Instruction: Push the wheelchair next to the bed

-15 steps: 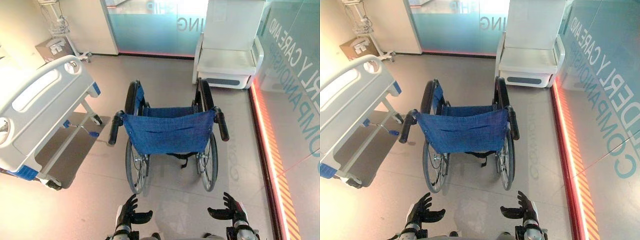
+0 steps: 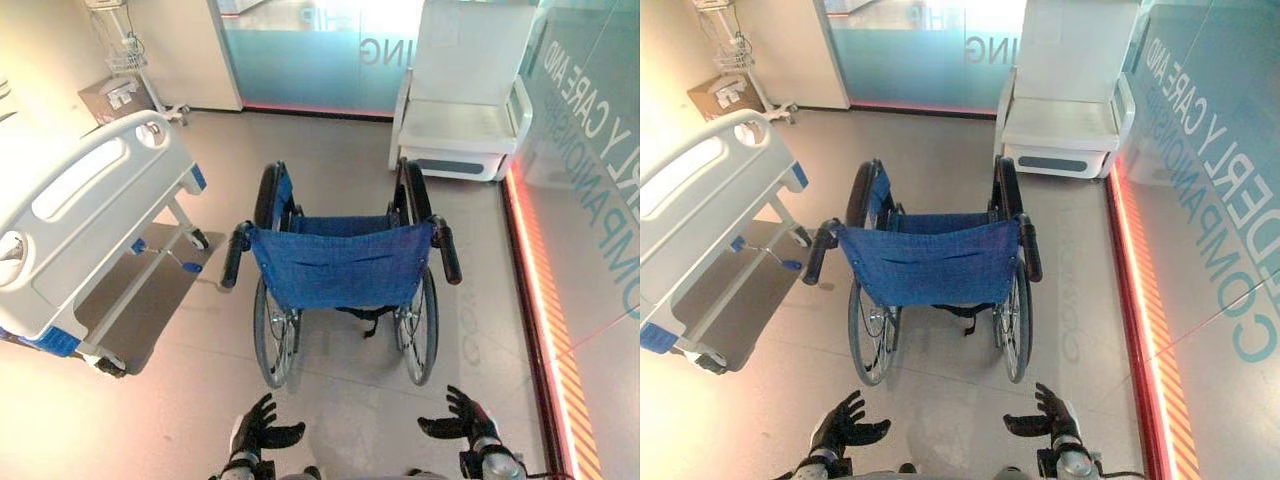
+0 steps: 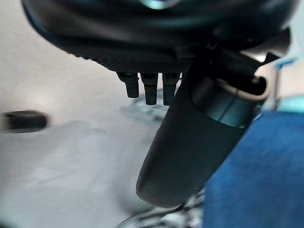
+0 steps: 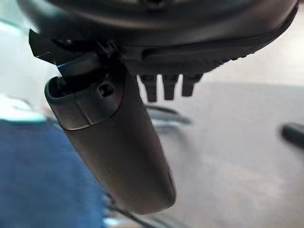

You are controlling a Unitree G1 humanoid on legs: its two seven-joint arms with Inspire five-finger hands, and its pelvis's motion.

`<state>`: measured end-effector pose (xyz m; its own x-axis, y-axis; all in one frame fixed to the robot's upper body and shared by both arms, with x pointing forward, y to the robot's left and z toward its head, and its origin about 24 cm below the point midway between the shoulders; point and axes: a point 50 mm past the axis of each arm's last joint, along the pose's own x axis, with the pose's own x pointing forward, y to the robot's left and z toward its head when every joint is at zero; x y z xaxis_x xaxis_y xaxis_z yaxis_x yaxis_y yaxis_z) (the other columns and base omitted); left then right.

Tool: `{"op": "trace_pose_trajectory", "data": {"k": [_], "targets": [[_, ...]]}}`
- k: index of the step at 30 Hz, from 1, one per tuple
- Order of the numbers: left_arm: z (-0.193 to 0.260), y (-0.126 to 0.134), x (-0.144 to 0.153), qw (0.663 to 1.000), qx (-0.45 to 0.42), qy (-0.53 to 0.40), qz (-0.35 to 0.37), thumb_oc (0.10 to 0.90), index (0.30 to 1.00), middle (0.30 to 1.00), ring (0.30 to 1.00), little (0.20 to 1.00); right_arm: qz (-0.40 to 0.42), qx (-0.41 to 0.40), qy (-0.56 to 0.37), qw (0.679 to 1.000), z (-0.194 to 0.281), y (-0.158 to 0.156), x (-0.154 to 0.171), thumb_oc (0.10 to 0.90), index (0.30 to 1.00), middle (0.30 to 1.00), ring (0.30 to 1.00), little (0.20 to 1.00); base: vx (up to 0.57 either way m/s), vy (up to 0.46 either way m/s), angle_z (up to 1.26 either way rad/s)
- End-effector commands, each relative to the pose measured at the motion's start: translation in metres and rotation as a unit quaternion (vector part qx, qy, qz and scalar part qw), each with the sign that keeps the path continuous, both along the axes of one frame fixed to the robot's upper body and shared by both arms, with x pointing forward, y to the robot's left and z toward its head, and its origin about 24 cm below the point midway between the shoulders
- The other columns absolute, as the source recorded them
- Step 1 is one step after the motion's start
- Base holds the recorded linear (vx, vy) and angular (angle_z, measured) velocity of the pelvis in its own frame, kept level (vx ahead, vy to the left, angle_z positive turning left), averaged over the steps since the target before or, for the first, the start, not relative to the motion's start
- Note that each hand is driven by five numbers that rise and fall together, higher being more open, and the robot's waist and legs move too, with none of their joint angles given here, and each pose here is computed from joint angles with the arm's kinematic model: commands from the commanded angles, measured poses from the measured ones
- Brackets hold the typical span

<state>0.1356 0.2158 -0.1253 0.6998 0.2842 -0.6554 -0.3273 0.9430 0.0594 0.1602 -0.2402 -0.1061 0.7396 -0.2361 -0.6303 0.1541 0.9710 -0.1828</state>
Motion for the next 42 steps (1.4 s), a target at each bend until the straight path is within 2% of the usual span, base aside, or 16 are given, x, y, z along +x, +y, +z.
{"op": "trace_pose_trajectory", "data": {"k": [1,4,10,19,20,24,28,39,42], "targets": [[0.058,0.049,0.06,0.981,0.073,-0.159,0.082,0.8,0.9,0.9,0.9,0.9,-0.039,-0.004,-0.159,0.987,0.062,-0.03,0.064,0.8,0.9,0.9,0.9,0.9,0.0,0.0,0.0],[0.091,0.073,0.079,0.957,0.115,-0.23,0.134,0.8,0.9,0.9,0.9,0.9,-0.038,-0.026,-0.213,0.976,0.096,-0.054,0.085,0.8,0.9,0.9,0.9,0.9,0.0,0.01,0.01],[0.156,0.106,0.108,0.91,0.179,-0.333,0.168,0.8,0.9,0.9,0.9,0.9,-0.063,-0.07,-0.306,0.947,0.16,-0.081,0.117,0.8,0.9,0.9,0.9,0.9,0.0,0.006,0.02],[0.23,0.121,0.136,0.864,0.217,-0.418,0.176,0.8,0.9,0.9,0.9,0.9,-0.063,-0.093,-0.409,0.906,0.232,-0.069,0.145,0.8,0.9,0.9,0.9,0.9,-0.01,0.015,0.04],[0.246,0.119,0.14,0.853,0.221,-0.441,0.171,0.8,0.9,0.9,0.9,0.9,-0.054,-0.09,-0.425,0.899,0.243,-0.064,0.147,0.8,0.9,0.9,0.9,0.9,0.0,0.0,0.0],[0.268,0.114,0.145,0.841,0.218,-0.472,0.149,0.8,0.9,0.9,0.9,0.9,-0.033,-0.077,-0.445,0.891,0.257,-0.053,0.15,0.8,0.9,0.9,0.9,0.9,0.0,0.0,0.0],[0.29,0.1,0.151,0.837,0.204,-0.5,0.089,0.8,0.9,0.9,0.9,0.9,0.007,-0.058,-0.448,0.892,0.265,-0.038,0.149,0.8,0.9,0.9,0.9,0.9,0.0,0.0,0.0],[0.299,0.066,0.138,0.823,0.102,-0.559,0.015,0.8,0.9,0.9,0.9,0.9,0.056,0.011,-0.494,0.868,0.274,-0.013,0.134,0.8,0.9,0.9,0.9,0.9,0.0,0.0,0.0],[0.297,0.059,0.136,0.823,0.093,-0.561,0.002,0.8,0.9,0.9,0.9,0.9,0.073,0.005,-0.492,0.868,0.273,-0.009,0.131,0.8,0.9,0.9,0.9,0.9,0.0,0.0,0.0]]}}
